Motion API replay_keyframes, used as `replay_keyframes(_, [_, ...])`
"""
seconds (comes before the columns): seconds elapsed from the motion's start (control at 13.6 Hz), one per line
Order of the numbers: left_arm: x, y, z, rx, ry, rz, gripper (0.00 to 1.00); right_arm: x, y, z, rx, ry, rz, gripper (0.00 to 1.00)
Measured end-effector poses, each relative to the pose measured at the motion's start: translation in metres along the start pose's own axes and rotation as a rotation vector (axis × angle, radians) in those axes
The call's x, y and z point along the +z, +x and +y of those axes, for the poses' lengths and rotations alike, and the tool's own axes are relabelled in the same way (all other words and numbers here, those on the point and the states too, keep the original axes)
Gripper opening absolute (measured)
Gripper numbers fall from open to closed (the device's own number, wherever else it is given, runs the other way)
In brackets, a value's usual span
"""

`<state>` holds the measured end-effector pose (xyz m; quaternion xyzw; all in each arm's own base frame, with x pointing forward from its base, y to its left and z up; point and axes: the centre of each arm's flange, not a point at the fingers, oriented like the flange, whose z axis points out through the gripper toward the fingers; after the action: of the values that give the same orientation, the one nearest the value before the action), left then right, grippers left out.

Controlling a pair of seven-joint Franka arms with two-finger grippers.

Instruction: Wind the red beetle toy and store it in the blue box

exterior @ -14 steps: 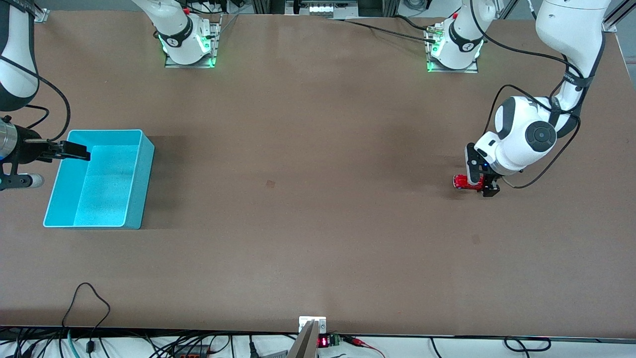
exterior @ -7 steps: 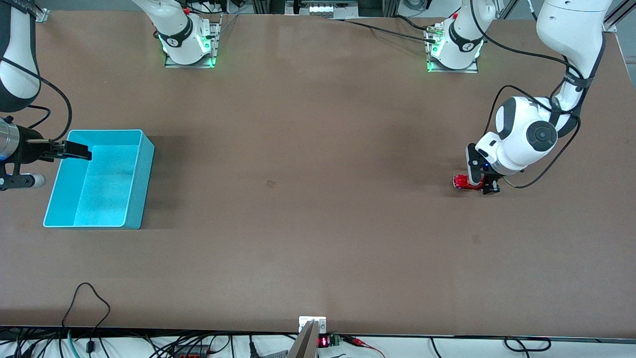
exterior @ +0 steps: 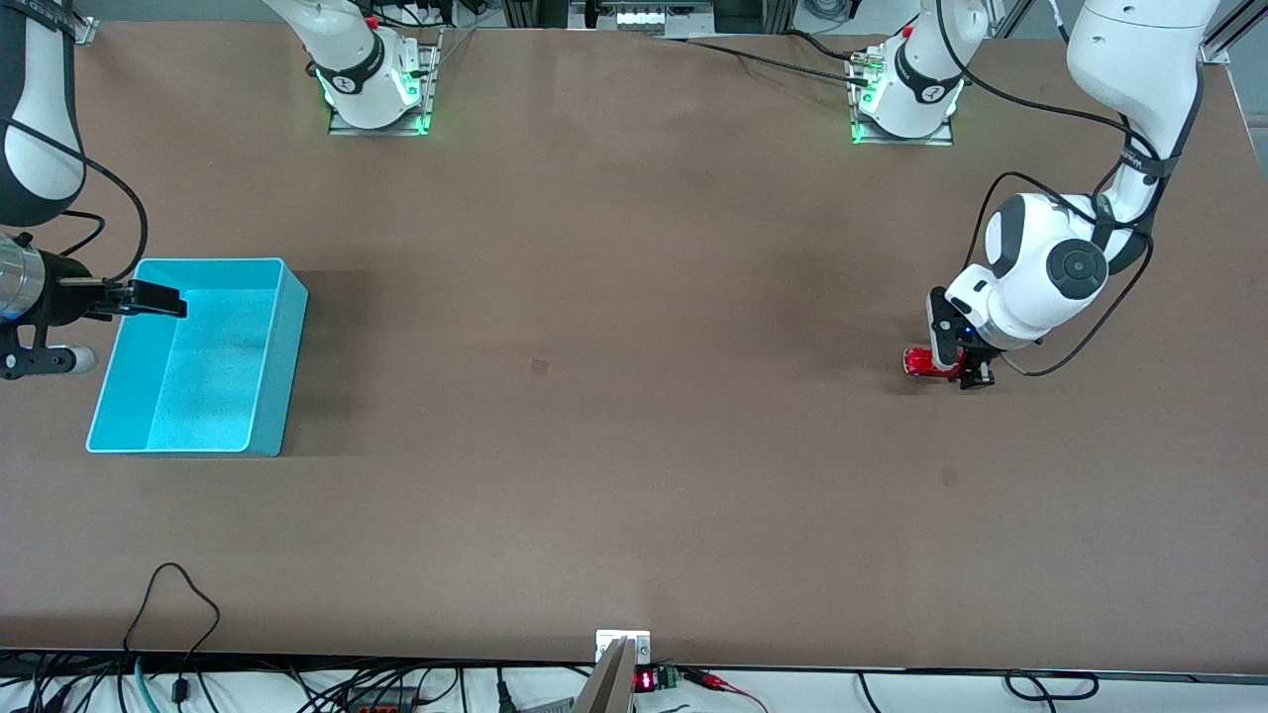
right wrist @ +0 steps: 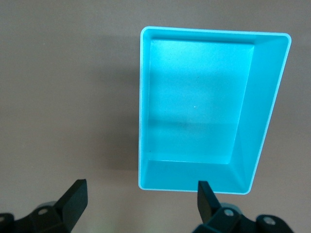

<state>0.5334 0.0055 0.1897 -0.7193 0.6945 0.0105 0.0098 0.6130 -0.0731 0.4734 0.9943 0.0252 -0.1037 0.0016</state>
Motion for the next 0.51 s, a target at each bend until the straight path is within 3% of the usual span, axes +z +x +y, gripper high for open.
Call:
replay_keyframes(0.22, [0.007,0.001,0.001,0.001,-0.004,0.001,0.7,0.006,-0.008,-0.001,0.001,0.003,-0.009,1.0])
replay_keyframes(0.37, [0.007,0.001,0.001,0.002,-0.001,0.002,0.52,0.015,-0.018,-0.002,0.0,0.004,0.005,1.0])
replay_keyframes(0.51, [0.006,0.001,0.001,0.003,0.0,0.002,0.47,0.021,-0.029,-0.003,0.0,0.005,0.015,1.0])
